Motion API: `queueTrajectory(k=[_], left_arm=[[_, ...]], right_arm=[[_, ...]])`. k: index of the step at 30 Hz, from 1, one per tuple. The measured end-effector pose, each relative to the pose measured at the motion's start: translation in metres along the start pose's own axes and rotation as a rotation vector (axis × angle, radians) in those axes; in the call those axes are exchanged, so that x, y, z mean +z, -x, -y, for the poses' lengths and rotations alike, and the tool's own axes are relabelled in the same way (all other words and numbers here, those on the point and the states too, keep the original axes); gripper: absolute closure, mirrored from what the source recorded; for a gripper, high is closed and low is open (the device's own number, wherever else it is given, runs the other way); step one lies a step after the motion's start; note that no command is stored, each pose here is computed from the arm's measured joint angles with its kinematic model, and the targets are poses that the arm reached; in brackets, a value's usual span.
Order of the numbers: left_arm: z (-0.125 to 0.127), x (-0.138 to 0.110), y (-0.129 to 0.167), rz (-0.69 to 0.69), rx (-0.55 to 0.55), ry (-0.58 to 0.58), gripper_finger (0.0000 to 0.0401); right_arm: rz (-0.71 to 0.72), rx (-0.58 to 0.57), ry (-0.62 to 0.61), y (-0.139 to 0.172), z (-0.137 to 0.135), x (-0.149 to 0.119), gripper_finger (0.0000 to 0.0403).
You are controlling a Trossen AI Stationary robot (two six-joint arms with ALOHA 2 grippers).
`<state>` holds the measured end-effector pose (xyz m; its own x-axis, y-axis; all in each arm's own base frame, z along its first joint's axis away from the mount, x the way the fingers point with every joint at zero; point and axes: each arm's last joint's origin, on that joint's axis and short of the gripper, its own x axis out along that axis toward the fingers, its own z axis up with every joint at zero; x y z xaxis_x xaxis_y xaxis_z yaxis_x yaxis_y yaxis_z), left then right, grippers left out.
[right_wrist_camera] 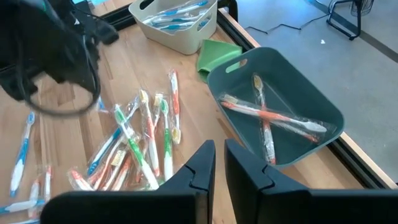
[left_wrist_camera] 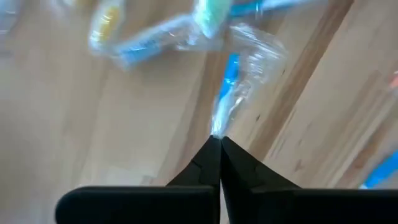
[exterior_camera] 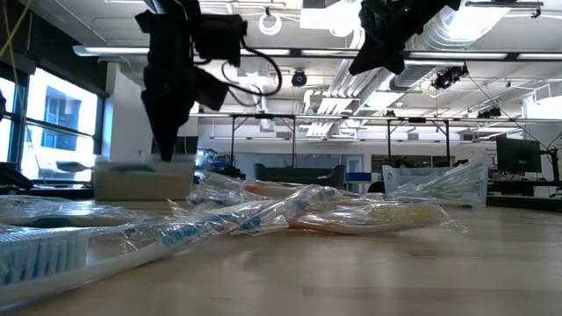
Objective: Pick & Place Toothbrushes
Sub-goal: Put the blue toothbrush into the gray bin
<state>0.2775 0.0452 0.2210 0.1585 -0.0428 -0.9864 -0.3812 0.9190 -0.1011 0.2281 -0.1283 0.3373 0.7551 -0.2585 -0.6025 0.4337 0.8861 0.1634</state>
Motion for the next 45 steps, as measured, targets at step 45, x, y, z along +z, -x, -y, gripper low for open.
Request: queueTrajectory(k=[45], left_arm=[[-0.148,-0.052,0.14,0.67,0.539,0.375,0.0401]], right_arm=[[-0.004,-0.003,0.002,0.0,0.0,0.0,0.0376]])
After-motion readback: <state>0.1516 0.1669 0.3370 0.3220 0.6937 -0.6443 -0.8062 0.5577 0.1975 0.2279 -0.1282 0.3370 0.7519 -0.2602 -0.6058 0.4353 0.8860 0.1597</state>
